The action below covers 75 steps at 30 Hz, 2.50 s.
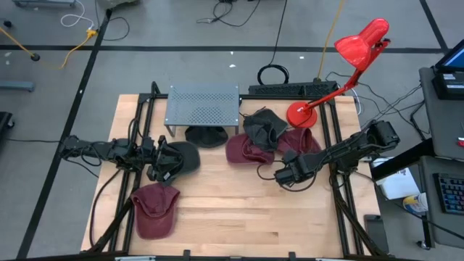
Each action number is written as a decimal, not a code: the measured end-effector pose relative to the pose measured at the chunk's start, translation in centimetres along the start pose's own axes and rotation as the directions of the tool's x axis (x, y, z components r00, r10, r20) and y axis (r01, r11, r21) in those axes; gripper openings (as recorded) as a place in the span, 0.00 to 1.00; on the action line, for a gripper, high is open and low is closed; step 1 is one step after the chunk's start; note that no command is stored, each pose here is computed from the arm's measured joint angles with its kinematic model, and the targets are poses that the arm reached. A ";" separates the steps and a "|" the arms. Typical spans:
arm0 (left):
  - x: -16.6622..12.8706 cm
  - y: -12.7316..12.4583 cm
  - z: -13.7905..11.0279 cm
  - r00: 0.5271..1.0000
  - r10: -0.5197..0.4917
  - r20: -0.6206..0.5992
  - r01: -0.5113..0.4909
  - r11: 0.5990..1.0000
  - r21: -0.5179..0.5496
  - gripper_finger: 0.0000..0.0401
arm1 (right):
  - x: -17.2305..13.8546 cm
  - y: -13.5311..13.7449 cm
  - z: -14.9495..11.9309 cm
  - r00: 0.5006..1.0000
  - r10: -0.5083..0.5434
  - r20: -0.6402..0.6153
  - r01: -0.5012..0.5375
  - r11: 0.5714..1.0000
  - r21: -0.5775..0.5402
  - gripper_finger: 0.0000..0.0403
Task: Pick & Place hat
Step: Put the top right red cap on the shelf
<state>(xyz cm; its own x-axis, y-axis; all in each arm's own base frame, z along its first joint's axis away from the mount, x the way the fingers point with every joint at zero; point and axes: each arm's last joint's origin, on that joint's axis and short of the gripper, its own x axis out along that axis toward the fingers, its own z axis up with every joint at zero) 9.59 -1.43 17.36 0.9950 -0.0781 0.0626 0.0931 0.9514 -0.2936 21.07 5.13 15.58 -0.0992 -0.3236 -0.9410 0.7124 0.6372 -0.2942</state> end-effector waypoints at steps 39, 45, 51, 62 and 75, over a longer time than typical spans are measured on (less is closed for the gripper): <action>0.0 0.0 0.0 1.000 0.000 0.000 0.000 1.000 0.000 0.53 | -14.3 3.0 -0.2 0.950 0.310 0.037 -0.308 0.951 -0.040 0.01; 0.0 0.0 0.0 1.000 0.001 0.000 -0.001 1.000 0.000 0.53 | -16.5 3.3 -0.4 0.912 0.410 0.000 -0.409 0.909 -0.080 0.01; 0.0 0.0 0.0 1.000 0.001 0.000 -0.001 1.000 0.000 0.53 | -18.3 3.8 0.0 0.860 0.505 0.073 -0.491 0.858 -0.153 0.01; 0.0 0.0 0.0 1.000 0.001 0.000 -0.001 1.000 0.000 0.53 | -21.2 3.8 1.4 0.656 0.671 0.346 -0.622 0.740 -0.256 0.01; 0.0 0.0 0.0 1.000 0.006 0.001 -0.006 1.000 0.000 0.53 | -23.5 4.0 4.3 0.423 0.696 0.580 -0.669 0.671 -0.319 0.02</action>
<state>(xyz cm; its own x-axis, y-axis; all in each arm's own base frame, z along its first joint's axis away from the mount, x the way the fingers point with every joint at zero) 9.59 -1.41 17.36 0.9955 -0.0724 0.0620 0.0875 0.9518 -0.2939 29.25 12.30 37.22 0.8571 -0.0988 -0.5055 0.3232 0.8673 0.3787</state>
